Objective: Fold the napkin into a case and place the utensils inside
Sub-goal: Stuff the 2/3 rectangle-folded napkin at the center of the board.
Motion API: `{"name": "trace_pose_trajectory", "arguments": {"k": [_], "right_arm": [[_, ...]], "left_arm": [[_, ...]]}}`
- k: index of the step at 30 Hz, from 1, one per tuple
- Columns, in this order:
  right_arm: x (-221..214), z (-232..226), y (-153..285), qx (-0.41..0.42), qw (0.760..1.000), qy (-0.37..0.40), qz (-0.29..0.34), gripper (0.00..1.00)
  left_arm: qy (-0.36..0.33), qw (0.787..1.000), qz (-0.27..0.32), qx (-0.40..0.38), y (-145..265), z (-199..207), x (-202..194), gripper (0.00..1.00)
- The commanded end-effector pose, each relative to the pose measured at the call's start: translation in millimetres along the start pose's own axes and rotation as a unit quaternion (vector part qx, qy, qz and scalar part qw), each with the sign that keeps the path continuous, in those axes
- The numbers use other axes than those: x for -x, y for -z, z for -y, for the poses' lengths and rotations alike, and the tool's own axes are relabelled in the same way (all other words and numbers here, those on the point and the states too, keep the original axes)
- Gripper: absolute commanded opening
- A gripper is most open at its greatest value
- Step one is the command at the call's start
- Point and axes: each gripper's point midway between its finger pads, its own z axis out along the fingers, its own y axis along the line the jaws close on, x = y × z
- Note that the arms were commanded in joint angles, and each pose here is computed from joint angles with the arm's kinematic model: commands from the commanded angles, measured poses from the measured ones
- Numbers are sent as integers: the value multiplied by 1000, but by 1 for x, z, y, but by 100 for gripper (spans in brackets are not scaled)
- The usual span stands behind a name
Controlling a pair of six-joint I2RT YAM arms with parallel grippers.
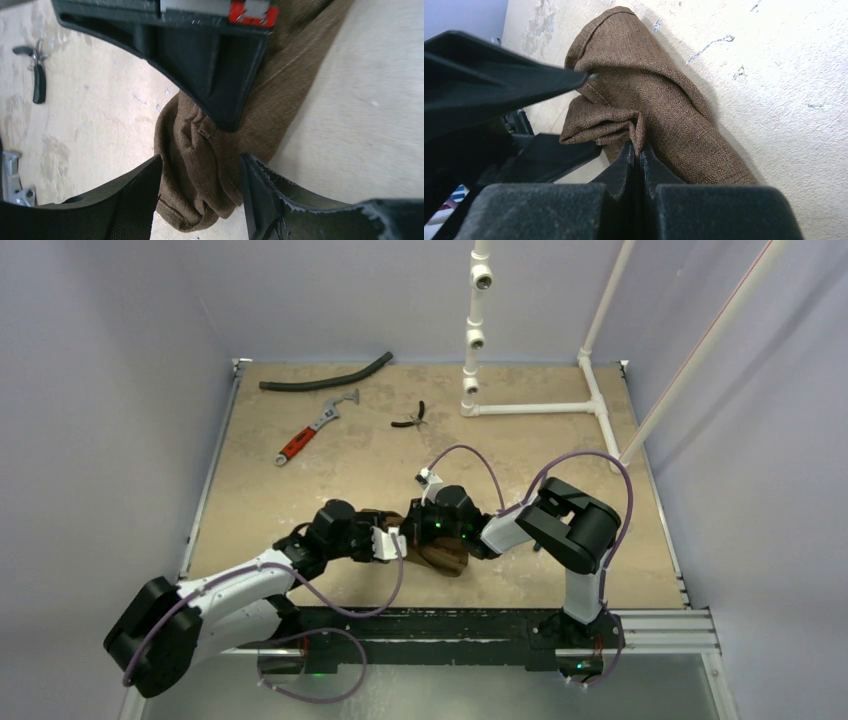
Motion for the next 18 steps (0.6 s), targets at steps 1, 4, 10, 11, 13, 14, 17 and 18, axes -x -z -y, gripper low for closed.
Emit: {"name": "trace_pose_trajectory", "arguments": {"k": [1,4,10,11,13,14,17,18], "right_arm": [[-58,53,9,-93,992,-4,-83,0],[-59,52,10,-92,992,-3,-84,0],[-60,53,11,-91,992,-2,-85,0],[-61,53,11,-91,992,-2,-85,0],[-62,53,11,-90,992,-1,-87,0],[-62,53,10,-90,992,-1,-87,0],[-61,52,10,-88,992,-1,-86,0],[-62,52,10,-88,992,-2,-87,0]], "left_arm": [[-4,997,-14,80,-11,-34,-4,57],[1,995,-23,94,-13,-42,-5,56],[39,996,8,78,-11,-42,14,55],[46,996,13,73,-10,-41,17,55],[60,996,23,66,-10,-41,24,55],[66,995,28,62,-10,-42,28,54],[75,995,38,51,-11,-42,36,53],[75,995,37,48,-12,-41,35,53]]}}
